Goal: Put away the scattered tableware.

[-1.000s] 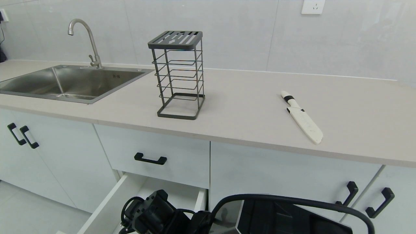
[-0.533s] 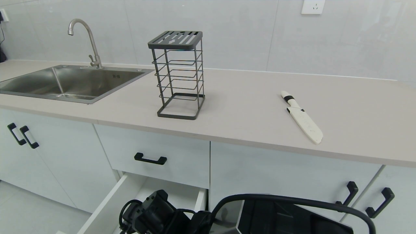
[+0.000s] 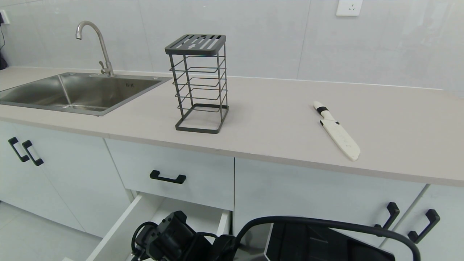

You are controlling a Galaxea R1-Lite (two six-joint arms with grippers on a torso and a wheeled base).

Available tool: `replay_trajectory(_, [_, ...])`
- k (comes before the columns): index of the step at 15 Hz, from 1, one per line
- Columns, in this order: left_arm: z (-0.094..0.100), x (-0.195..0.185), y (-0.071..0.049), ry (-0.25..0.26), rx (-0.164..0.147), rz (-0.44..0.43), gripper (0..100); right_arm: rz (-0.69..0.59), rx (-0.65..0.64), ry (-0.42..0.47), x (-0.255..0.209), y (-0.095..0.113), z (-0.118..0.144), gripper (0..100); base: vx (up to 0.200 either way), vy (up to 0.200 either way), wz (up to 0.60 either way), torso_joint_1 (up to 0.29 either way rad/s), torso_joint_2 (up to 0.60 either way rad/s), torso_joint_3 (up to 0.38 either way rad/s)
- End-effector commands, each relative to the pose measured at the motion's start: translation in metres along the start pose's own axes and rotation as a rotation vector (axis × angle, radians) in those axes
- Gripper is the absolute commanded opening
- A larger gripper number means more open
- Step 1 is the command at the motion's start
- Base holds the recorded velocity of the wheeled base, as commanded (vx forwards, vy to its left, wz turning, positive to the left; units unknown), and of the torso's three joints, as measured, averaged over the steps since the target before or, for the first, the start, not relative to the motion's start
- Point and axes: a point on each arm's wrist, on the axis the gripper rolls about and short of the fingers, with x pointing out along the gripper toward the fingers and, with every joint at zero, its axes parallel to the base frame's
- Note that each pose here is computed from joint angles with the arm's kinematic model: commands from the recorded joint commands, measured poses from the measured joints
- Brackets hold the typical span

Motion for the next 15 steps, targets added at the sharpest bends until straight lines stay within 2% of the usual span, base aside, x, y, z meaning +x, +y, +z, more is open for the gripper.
replay_trajectory(1, [0.000, 0.000, 0.000, 0.001, -0.001, 0.001, 100, 0.001, 0.000, -0.003, 0.000, 0.000, 0.001, 0, 0.000, 0.000, 0.00, 0.000, 0.00, 0.000])
replay_trajectory(7, [0.000, 0.000, 0.000, 0.001, -0.001, 0.001, 100, 0.002, -0.009, 0.005, 0.002, 0.001, -0.002, 0, 0.000, 0.000, 0.00, 0.000, 0.00, 0.000])
replay_trajectory(8, [0.000, 0.000, 0.000, 0.001, -0.001, 0.001, 100, 0.003, -0.009, 0.005, 0.003, 0.001, -0.002, 100, 0.000, 0.000, 0.00, 0.000, 0.00, 0.000])
replay_trajectory(15, [0.000, 0.000, 0.000, 0.001, -0.001, 0.001, 100, -0.014, 0.001, -0.020, -0.003, -0.010, 0.006, 100, 0.000, 0.000, 0.00, 0.000, 0.00, 0.000])
